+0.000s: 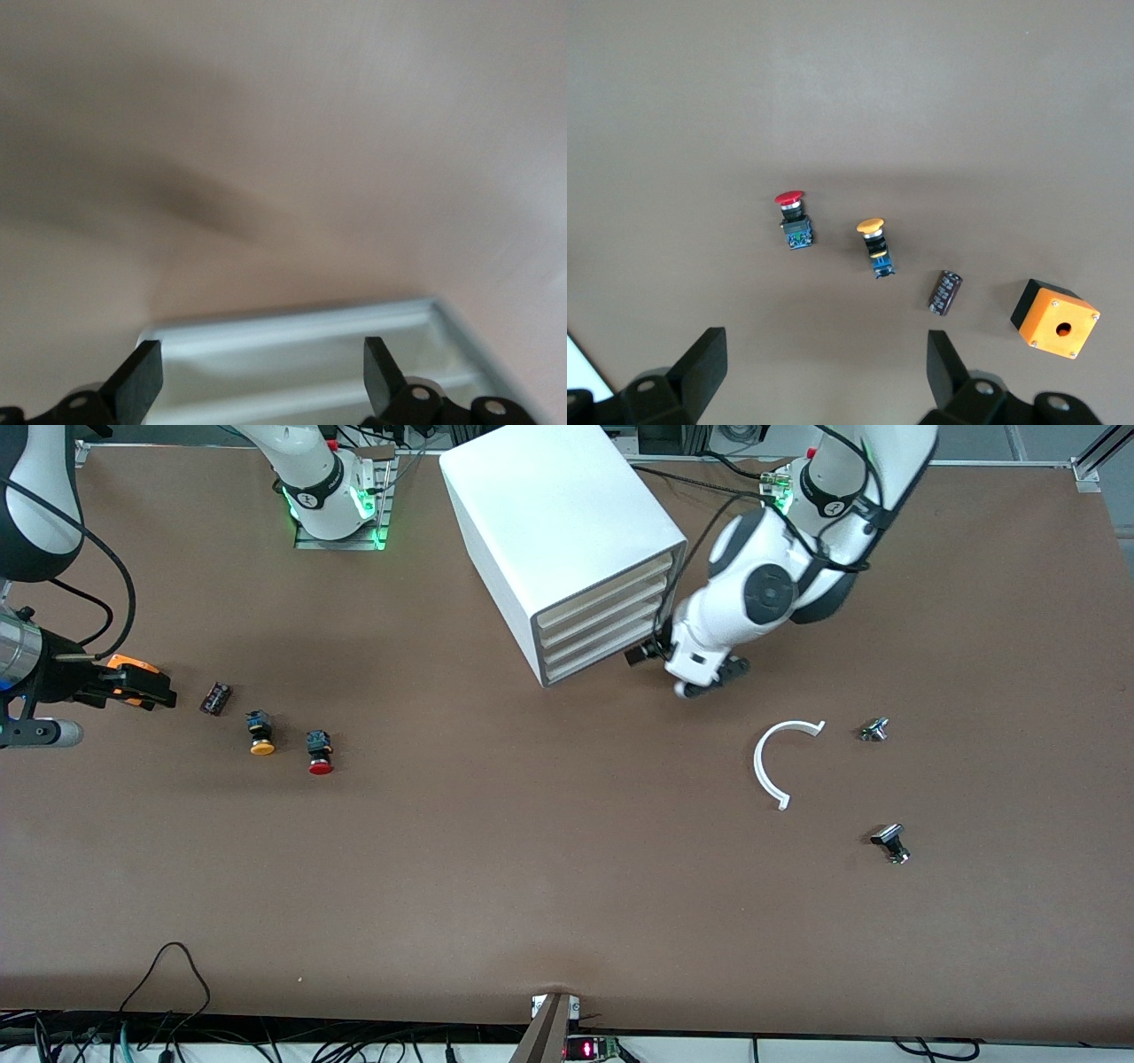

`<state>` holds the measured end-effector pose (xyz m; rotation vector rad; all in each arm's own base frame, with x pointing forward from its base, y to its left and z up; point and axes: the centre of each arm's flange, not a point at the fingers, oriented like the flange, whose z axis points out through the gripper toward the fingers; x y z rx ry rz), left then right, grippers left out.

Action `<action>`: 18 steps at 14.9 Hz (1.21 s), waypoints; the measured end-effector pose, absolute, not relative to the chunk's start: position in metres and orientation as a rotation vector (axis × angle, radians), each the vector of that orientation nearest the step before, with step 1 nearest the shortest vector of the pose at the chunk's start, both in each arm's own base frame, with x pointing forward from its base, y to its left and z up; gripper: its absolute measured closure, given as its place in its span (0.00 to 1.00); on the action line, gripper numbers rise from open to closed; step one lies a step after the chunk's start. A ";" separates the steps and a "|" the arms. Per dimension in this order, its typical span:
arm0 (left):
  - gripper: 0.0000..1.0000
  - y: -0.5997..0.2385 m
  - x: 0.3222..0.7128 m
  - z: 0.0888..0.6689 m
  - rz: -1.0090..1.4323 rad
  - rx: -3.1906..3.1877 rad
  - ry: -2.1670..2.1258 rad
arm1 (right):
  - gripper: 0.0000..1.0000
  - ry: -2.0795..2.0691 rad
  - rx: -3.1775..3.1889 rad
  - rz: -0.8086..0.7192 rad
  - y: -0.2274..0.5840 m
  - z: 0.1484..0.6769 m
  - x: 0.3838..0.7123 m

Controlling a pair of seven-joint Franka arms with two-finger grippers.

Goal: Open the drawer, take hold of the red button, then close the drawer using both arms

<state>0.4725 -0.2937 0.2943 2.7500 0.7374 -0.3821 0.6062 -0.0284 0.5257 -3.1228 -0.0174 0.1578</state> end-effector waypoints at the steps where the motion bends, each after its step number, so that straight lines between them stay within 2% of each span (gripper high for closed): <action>1: 0.00 -0.275 0.488 0.296 -0.316 2.737 0.736 | 0.00 -0.019 -3.122 0.153 -0.028 0.528 0.604; 5: 0.00 -0.176 0.543 0.332 -0.121 2.797 0.481 | 0.00 -0.030 -3.122 0.137 -0.024 0.535 0.600; 8: 0.00 -0.093 0.571 0.407 -0.077 2.888 0.253 | 0.00 -0.032 -3.128 0.143 -0.025 0.533 0.600; 13: 0.00 -0.053 0.561 0.542 -0.006 3.116 0.097 | 0.00 -0.021 -3.153 0.146 -0.023 0.531 0.600; 18: 0.00 -0.049 0.540 0.584 -0.013 3.193 0.088 | 0.00 -0.007 -3.159 0.078 -0.026 0.521 0.594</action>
